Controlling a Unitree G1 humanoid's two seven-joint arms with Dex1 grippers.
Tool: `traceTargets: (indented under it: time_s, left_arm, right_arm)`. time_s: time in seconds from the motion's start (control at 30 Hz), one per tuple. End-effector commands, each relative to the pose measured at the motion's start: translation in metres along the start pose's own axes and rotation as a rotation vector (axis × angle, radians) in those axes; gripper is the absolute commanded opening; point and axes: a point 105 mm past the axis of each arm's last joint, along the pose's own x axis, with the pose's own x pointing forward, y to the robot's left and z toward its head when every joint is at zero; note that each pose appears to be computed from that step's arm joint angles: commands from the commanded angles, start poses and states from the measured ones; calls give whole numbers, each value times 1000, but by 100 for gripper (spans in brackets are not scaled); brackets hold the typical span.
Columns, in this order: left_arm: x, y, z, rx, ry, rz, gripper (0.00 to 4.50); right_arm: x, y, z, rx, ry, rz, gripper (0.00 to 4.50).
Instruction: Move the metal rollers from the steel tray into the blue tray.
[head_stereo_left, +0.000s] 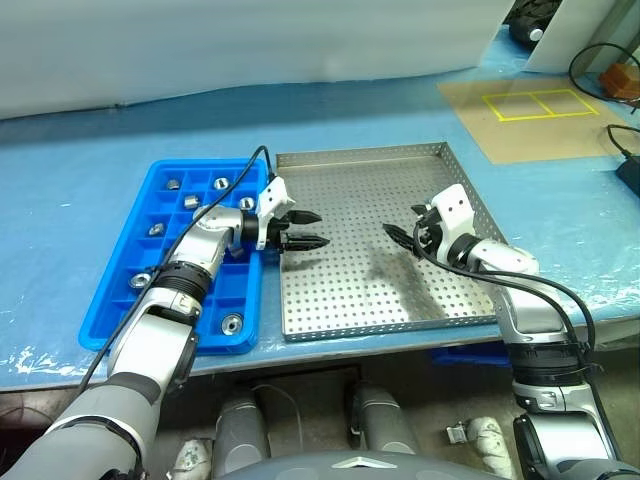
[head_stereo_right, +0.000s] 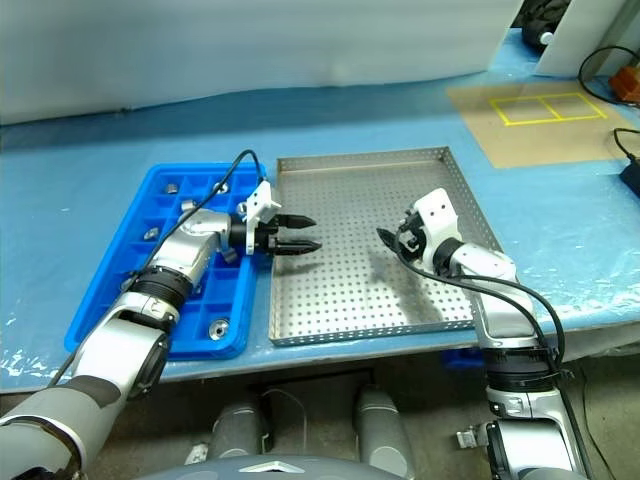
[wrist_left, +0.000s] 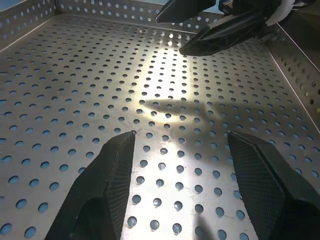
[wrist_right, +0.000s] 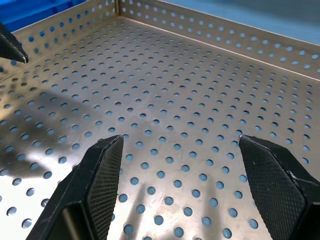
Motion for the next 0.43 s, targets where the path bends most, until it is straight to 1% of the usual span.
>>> traceTargets:
  time_s: [0.03,0.27,0.43]
  left_arm:
    - [-9,8,10,40,-31,50,312]
    - [-19,19,15,56,-66,154,312]
    - [-24,18,15,64,-72,177,312]
  right_arm:
    - [4,5,20,-31,-63,16,376]
    - [10,7,23,-31,-69,35,376]
    - [15,10,24,-30,-70,50,376]
